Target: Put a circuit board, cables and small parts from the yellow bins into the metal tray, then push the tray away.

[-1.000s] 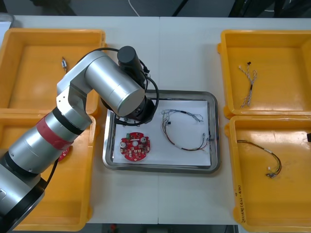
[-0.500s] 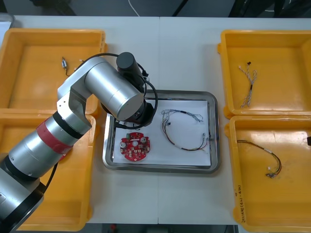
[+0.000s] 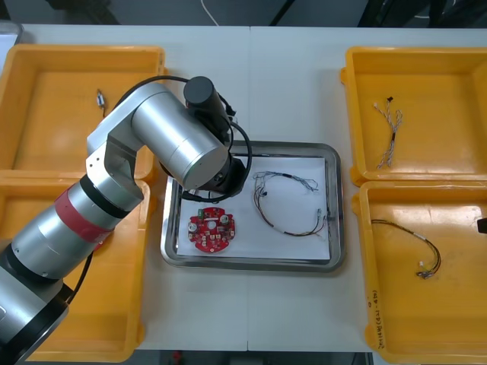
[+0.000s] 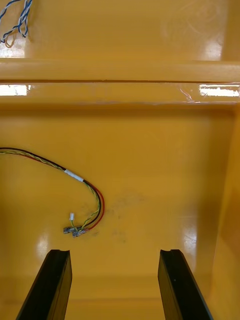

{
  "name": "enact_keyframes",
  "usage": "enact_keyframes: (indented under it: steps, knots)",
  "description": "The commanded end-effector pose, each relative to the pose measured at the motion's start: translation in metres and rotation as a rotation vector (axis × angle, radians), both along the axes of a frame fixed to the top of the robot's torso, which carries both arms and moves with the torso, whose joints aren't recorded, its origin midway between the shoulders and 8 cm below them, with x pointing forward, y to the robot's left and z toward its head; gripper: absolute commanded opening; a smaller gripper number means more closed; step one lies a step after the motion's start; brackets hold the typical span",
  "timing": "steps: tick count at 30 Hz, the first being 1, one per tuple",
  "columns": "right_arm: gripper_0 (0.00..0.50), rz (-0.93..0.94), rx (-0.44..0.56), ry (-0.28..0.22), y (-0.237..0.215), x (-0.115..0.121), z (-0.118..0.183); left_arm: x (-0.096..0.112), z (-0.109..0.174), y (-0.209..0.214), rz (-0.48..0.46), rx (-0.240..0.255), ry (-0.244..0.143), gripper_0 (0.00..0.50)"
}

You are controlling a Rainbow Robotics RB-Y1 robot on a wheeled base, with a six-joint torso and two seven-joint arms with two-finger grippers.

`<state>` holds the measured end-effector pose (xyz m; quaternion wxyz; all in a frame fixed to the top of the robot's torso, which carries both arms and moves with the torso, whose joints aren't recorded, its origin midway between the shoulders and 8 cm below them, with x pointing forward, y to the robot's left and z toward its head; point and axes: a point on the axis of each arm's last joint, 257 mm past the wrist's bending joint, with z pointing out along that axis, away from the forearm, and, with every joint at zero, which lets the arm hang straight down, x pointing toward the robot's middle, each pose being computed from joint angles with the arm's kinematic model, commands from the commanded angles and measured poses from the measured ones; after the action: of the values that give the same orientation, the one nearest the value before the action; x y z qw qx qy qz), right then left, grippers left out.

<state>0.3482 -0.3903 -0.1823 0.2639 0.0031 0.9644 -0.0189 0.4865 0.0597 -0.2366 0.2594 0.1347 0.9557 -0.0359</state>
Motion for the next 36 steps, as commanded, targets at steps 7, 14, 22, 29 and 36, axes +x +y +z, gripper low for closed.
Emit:
enact_keyframes:
  steps: [7,14,22,29,36]
  knots:
    - [0.5,-0.033,0.011,-0.017,-0.003,-0.007,0.004,-0.001,0.053,0.033,0.138,-0.055,-0.04,0.5]
    - [0.5,-0.011,-0.01,-0.01,-0.003,-0.006,0.006,-0.004,0.087,0.085,0.223,-0.062,-0.032,0.5]
    - [0.5,0.035,-0.041,0.0,0.001,-0.005,0.009,-0.011,0.126,0.143,0.286,-0.095,-0.072,0.5]
    - [0.5,0.096,-0.065,0.0,0.009,0.0,0.015,-0.021,0.146,0.192,0.284,-0.069,-0.135,0.5]
    - [0.5,0.195,-0.093,-0.003,0.033,0.01,0.021,-0.043,0.141,0.236,0.302,-0.05,-0.136,0.5]
